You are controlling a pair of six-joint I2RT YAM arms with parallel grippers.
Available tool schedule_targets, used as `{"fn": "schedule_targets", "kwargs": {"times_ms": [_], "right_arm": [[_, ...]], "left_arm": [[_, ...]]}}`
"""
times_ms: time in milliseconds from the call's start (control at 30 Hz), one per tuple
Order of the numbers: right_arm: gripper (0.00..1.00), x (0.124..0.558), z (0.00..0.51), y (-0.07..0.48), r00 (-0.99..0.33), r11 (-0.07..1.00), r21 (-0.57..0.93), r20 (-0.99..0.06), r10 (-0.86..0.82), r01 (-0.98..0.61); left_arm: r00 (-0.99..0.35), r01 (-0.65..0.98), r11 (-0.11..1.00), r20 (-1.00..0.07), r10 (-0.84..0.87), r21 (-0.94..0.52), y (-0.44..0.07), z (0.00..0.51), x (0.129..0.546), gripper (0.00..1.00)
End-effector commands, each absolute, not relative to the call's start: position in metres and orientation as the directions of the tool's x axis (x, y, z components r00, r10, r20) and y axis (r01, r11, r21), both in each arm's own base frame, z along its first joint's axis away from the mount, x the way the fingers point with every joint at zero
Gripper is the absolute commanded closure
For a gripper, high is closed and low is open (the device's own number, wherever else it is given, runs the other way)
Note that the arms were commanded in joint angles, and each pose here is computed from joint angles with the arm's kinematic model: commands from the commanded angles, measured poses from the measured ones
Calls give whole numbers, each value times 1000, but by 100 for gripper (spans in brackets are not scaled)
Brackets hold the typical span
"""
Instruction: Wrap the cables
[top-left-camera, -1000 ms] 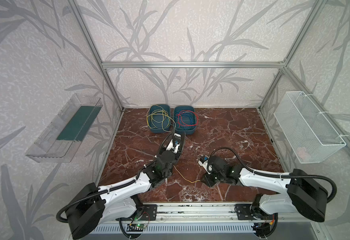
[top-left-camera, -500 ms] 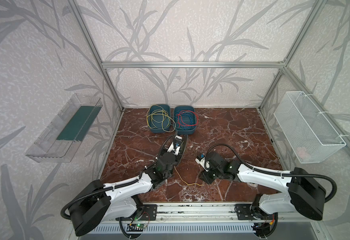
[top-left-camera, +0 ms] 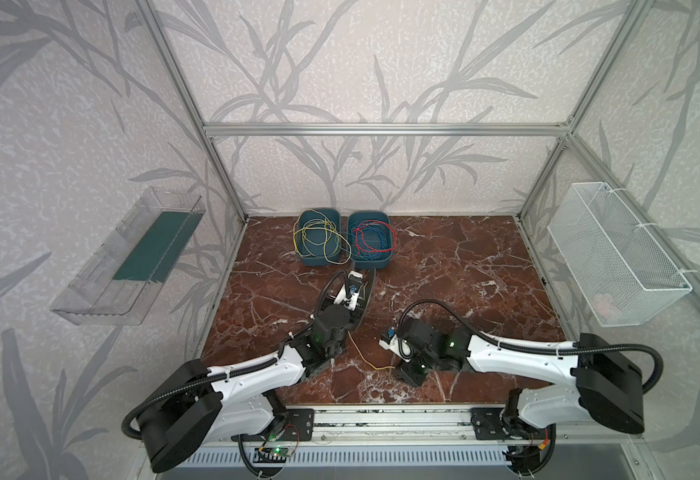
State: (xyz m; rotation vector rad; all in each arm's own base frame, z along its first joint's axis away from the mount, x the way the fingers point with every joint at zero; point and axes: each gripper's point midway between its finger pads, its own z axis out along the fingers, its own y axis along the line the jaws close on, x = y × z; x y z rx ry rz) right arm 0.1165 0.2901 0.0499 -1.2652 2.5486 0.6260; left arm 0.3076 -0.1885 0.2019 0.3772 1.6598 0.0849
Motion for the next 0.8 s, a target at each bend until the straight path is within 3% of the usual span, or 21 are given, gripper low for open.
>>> {"fn": "schedule_targets", "kwargs": {"times_ms": [0,267,433,533,767], "right_arm": [[63,121,51,293,-581,530,241,-380,-720,-813],[100,119,54,292,-592,537,251,-394,-703,-805],[100,116,64,289,-596,542,253,-417,-686,-801],[100,111,71,290,-604,539,277,-440,-665,-795],[100,76,100,313,-524,452,270,-512,-681,-850]], "left_arm": [[-74,199,948,-960,268,249,-187,202,306,100],[-70,193,949,-961,267,250,-187,204,307,100],[-55,186,959,-972,228,215,-187,222,307,100],[-18,166,977,-990,141,136,-183,268,306,100],[93,49,993,-991,99,104,-172,363,313,100]]}}
